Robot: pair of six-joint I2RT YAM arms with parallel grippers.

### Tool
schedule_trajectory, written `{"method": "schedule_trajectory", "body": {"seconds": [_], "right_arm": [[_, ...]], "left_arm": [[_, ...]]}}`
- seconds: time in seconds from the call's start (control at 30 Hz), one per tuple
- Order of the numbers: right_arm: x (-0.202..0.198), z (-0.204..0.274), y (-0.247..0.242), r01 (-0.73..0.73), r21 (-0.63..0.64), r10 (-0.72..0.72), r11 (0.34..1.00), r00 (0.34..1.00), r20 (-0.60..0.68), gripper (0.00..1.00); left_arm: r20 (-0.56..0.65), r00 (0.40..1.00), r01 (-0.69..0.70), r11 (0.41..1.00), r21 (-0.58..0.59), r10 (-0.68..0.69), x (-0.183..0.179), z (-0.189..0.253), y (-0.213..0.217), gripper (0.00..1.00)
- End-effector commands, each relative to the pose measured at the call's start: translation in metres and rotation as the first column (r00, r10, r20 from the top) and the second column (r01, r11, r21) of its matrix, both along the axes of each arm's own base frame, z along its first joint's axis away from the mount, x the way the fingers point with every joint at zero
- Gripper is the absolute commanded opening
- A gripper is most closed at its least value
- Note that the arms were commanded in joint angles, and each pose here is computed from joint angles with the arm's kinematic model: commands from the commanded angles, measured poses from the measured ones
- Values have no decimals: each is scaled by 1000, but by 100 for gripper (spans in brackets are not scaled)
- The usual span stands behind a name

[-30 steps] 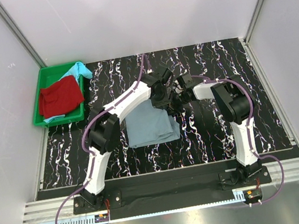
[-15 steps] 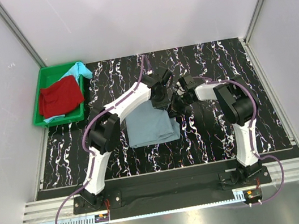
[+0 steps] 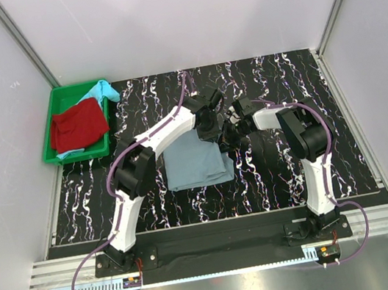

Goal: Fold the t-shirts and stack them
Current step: Fold the tshirt

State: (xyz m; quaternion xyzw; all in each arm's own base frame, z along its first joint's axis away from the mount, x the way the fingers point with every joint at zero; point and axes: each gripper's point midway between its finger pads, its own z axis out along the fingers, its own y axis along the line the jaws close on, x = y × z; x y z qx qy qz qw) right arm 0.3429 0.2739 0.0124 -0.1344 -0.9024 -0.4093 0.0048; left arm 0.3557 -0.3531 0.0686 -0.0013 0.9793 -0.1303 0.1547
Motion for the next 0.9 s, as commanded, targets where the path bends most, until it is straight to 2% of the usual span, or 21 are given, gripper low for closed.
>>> {"method": "schedule_trajectory", "body": {"seconds": [0.0,0.17,0.33,0.7,0.87], "right_arm": [[-3,-23,-7,2,-64,-3,998,1000,-20,7],[-1,-23,-7,4,-66,-5,998,1000,-15,7],[0,-21,-7,4,-60,-4,998,1000,-11,7],[4,17,-22,15,-27,-13,1000,998,57,9],[-1,1,-25,10,-47,-9,999,1000,24,9]], "left_arm": [[45,999,9,994,-110,-5,10,25,-22,0],[56,998,8,992,-128,0,6,35,-26,0],[30,1000,7,991,-131,-3,6,22,-31,0],[39,999,-21,992,-126,26,11,26,-14,0],[25,1000,-2,989,-150,6,11,21,-20,0]]}}
